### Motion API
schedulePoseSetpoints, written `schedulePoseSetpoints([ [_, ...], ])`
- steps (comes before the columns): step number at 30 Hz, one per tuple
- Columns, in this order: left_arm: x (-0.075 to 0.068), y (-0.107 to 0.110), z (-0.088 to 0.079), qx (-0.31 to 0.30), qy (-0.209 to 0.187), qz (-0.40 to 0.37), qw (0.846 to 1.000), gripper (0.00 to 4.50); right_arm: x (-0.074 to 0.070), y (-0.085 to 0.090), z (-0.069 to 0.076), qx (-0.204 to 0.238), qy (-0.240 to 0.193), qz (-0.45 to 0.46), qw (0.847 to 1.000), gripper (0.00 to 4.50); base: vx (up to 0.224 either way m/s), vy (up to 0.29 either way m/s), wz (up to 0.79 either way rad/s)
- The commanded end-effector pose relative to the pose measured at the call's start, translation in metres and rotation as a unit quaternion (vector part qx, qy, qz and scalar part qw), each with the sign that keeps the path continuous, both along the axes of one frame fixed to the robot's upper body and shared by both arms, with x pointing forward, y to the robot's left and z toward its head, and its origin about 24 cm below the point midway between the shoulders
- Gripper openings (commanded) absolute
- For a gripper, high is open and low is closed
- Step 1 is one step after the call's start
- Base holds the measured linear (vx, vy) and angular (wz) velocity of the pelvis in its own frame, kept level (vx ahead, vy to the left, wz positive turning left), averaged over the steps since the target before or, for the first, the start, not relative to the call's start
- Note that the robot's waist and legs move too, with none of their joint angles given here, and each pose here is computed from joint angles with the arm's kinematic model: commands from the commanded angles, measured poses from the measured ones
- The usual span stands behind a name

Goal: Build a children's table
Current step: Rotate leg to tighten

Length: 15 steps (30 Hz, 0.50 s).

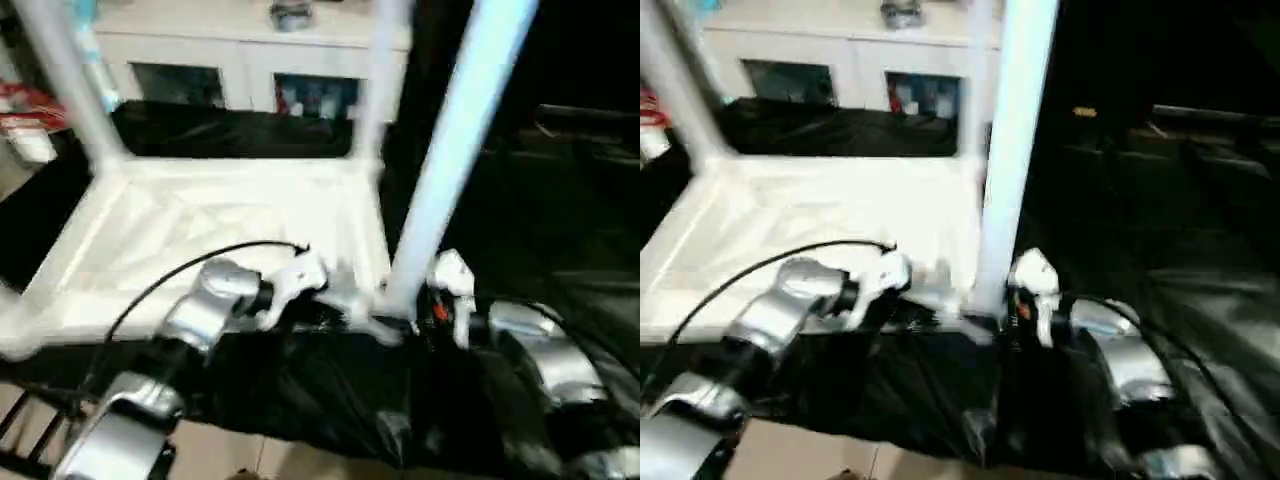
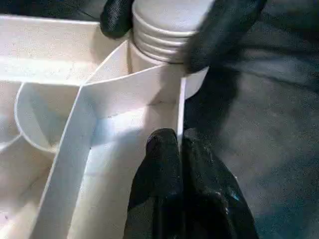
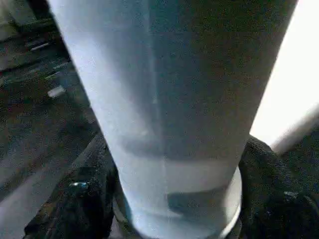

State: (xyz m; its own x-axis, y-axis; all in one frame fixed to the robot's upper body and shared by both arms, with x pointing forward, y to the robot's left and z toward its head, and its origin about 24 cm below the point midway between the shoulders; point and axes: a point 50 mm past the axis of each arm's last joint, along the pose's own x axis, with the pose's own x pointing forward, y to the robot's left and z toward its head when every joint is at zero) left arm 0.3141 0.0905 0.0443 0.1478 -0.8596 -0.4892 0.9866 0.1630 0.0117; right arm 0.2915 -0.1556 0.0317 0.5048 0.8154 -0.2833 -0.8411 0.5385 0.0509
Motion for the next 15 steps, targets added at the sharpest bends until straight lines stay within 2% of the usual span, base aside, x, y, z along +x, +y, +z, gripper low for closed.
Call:
schedulePoseSetpoints([
  [1, 0.011, -0.020, 0.010, -0.048, -0.023, 0.067, 0.996, 0.00, 0.008, 0.021, -0.010, -0.008, 0.000, -0.045, 0.999, 2.70, 0.000, 0.000, 0.00],
  [2, 0.013, -0.025, 0.010, -0.050, -0.025, 0.086, 0.995, 0.00, 0.014, 0.023, -0.012, -0.006, 0.004, -0.086, 0.996, 2.69, 0.000, 0.000, 0.00],
  [4, 0.015, -0.028, 0.010, -0.050, -0.029, 0.100, 0.993, 0.00, 0.017, 0.025, -0.013, -0.005, 0.005, -0.109, 0.994, 2.69, 0.000, 0.000, 0.00],
  [6, 0.020, -0.038, 0.010, -0.048, -0.037, 0.138, 0.989, 0.00, 0.028, 0.035, -0.015, 0.001, 0.013, -0.190, 0.982, 2.69, 0.000, 0.000, 0.00],
  [7, 0.020, -0.038, 0.010, -0.048, -0.037, 0.138, 0.989, 0.00, 0.028, 0.035, -0.015, 0.001, 0.013, -0.190, 0.982, 2.69, 0.000, 0.000, 0.00],
  [8, 0.022, -0.044, 0.011, -0.049, -0.047, 0.153, 0.986, 0.00, 0.032, 0.044, -0.014, 0.003, 0.009, -0.211, 0.977, 2.69, 0.000, 0.000, 0.00],
  [12, 0.017, -0.050, 0.011, -0.047, -0.055, 0.114, 0.991, 0.00, 0.032, 0.053, -0.005, 0.025, -0.017, -0.183, 0.983, 2.69, 0.000, 0.000, 0.00],
  [13, 0.016, -0.050, 0.011, -0.047, -0.055, 0.110, 0.991, 0.00, 0.032, 0.053, -0.005, 0.026, -0.019, -0.182, 0.983, 3.25, 0.000, 0.000, 0.00],
  [15, 0.013, -0.048, 0.011, -0.050, -0.055, 0.084, 0.994, 0.00, 0.031, 0.048, -0.003, 0.028, -0.023, -0.170, 0.985, 3.39, 0.000, 0.000, 0.00],
])
